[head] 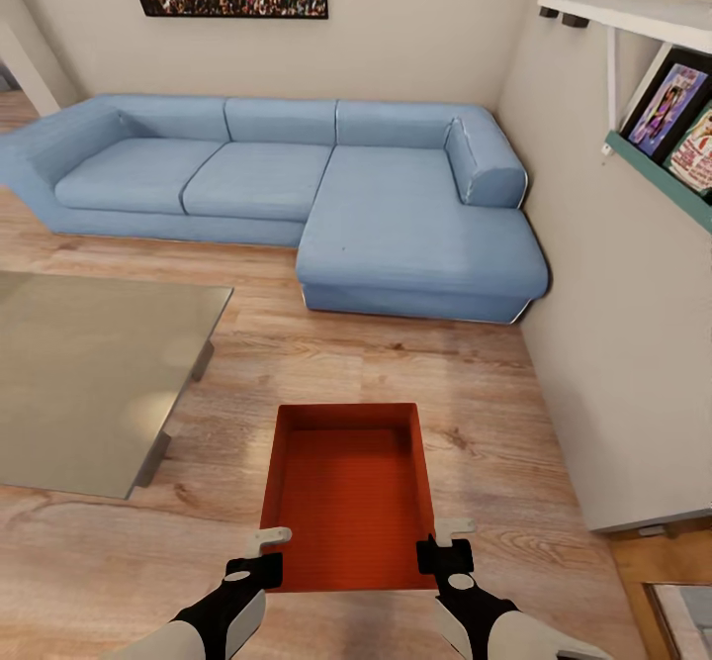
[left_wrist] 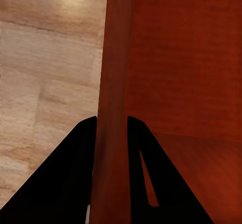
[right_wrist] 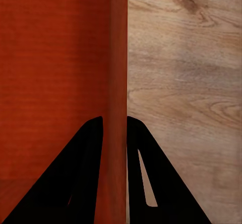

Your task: Move the two storage containers from the living room to the garage. In the garage, place one container on the floor and stack the other container on top of it (either order is fine).

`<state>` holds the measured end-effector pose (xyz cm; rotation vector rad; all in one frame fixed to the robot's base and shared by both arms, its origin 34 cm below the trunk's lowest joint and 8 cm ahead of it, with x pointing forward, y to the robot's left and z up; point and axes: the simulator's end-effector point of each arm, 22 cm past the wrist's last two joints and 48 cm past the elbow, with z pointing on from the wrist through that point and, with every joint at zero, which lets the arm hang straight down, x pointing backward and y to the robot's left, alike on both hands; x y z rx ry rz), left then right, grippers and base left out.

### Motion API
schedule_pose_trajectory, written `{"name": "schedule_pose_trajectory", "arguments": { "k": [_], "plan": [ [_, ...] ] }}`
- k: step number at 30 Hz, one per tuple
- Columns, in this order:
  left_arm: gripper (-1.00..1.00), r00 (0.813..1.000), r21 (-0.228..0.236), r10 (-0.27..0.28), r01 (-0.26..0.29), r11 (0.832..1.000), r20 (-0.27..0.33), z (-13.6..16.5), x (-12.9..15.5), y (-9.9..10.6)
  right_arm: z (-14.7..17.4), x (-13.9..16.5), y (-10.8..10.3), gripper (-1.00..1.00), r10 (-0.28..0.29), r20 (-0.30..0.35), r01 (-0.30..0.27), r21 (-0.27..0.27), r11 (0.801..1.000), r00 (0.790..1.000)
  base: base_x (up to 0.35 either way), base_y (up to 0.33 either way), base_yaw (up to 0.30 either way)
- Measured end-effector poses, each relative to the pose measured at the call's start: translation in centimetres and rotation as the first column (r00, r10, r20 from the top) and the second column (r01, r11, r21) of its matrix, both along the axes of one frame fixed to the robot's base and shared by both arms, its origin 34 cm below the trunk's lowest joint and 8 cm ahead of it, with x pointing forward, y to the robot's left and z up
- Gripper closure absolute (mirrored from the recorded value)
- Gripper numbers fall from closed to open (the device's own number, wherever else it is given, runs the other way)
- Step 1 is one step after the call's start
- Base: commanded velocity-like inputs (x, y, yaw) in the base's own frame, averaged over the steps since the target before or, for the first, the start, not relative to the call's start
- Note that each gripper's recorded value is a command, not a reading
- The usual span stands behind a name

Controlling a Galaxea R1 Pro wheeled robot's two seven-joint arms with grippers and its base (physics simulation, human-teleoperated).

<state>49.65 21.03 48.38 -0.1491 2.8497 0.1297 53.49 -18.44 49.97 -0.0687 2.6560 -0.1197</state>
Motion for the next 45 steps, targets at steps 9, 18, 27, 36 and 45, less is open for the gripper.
{"name": "schedule_pose_trajectory", "arguments": {
  "k": [9,18,27,36,45],
  "plan": [
    [1.0,1.0,0.001,-0.002,0.002,1.0,0.001,1.3,-0.1,0.0,1.3,-0.1,0.0,1.0,-0.002,0.001,0.002,0.0,1.0,1.0,0.0,0.0,0.0],
    [1.0,1.0,0.001,-0.002,0.002,1.0,0.0,2.4,-0.2,0.0,2.4,-0.3,0.0,1.0,-0.002,0.0,0.002,0.001,1.0,1.0,0.0,0.0,0.0],
    [1.0,1.0,0.001,-0.002,0.002,1.0,0.0,3.6,-0.4,0.0,3.6,-0.4,0.0,1.0,-0.002,0.0,0.002,-0.002,1.0,1.0,0.0,0.0,0.0],
    [1.0,1.0,0.0,-0.001,0.001,1.0,0.0,4.7,-0.6,0.0,4.7,-0.6,0.0,1.0,-0.001,0.0,0.001,0.001,1.0,1.0,0.0,0.0,0.0],
    [1.0,1.0,0.001,-0.002,0.002,1.0,0.002,5.7,-0.7,0.0,5.7,-0.8,0.0,1.0,-0.003,0.001,0.003,0.0,1.0,1.0,0.0,0.0,0.0]
  ]
}}
